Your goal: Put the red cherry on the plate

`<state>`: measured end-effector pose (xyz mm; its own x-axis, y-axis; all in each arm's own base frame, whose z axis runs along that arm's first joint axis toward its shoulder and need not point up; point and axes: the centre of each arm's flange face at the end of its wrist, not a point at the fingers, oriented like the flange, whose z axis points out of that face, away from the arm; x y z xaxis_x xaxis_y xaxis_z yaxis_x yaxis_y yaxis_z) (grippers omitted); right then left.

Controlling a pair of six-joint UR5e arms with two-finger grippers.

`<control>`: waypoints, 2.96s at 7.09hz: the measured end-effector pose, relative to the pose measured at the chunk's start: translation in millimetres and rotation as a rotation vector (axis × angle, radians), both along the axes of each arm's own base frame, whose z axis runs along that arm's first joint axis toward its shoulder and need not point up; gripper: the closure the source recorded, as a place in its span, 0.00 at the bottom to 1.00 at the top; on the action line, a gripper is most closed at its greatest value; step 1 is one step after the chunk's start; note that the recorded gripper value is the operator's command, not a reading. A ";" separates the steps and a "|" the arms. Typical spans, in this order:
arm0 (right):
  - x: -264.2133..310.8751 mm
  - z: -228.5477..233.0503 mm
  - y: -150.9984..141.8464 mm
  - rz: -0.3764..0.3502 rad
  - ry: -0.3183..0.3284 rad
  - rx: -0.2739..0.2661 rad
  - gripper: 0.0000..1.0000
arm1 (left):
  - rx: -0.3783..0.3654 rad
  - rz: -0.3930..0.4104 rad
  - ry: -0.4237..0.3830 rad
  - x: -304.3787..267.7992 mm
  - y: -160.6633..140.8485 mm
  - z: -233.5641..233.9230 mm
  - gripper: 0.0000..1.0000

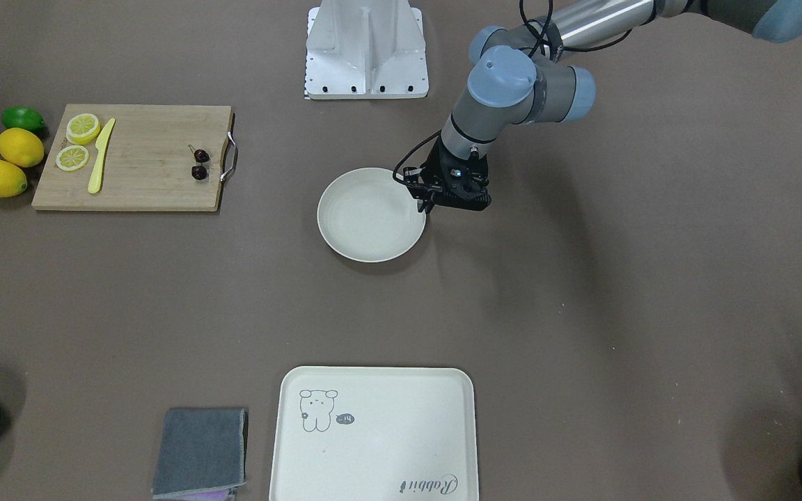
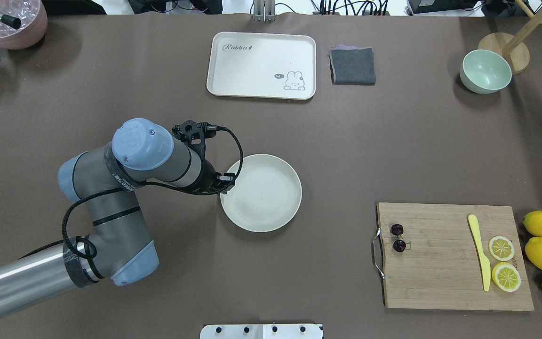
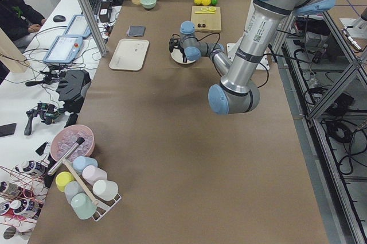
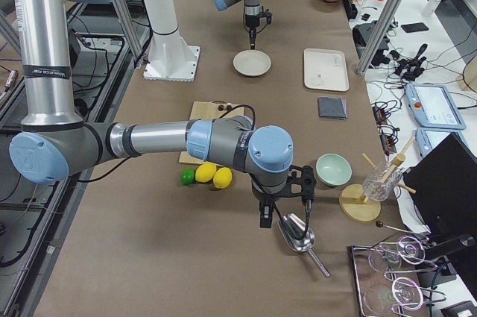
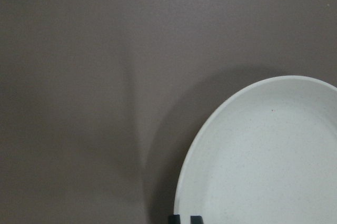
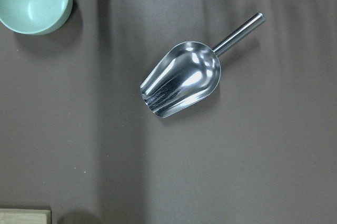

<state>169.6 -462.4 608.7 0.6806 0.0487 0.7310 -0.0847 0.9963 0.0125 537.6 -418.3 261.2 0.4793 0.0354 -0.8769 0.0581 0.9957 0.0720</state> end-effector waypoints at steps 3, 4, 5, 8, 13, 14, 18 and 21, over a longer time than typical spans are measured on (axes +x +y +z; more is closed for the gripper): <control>5.7 -11.9 1.3 0.011 -0.001 0.005 0.00 | -0.015 0.030 0.059 -43.0 0.8 -12.3 0.01; 5.6 -28.0 1.5 0.008 -0.003 -0.001 0.00 | -0.033 0.040 0.074 -83.9 -11.1 -0.7 0.01; 4.2 -47.8 2.3 0.004 -0.004 -0.006 0.00 | -0.028 0.042 0.064 -127.8 -25.1 24.3 0.01; -18.8 -117.5 8.1 -0.032 -0.001 0.009 0.00 | 0.037 0.059 0.005 -270.9 -56.8 120.7 0.01; -86.0 -194.1 20.9 -0.078 0.005 0.028 0.00 | 0.041 0.045 -0.015 -408.6 -51.4 223.4 0.01; -97.9 -195.4 24.8 -0.102 0.010 0.033 0.00 | 0.040 0.038 -0.016 -425.6 -40.0 240.3 0.01; -189.5 -261.3 59.9 -0.104 0.037 0.004 0.00 | 0.005 0.001 0.000 -465.7 -5.8 282.2 0.01; -299.7 -321.6 94.0 -0.072 0.043 -0.030 0.00 | -0.015 -0.006 -0.004 -472.2 5.0 292.9 0.01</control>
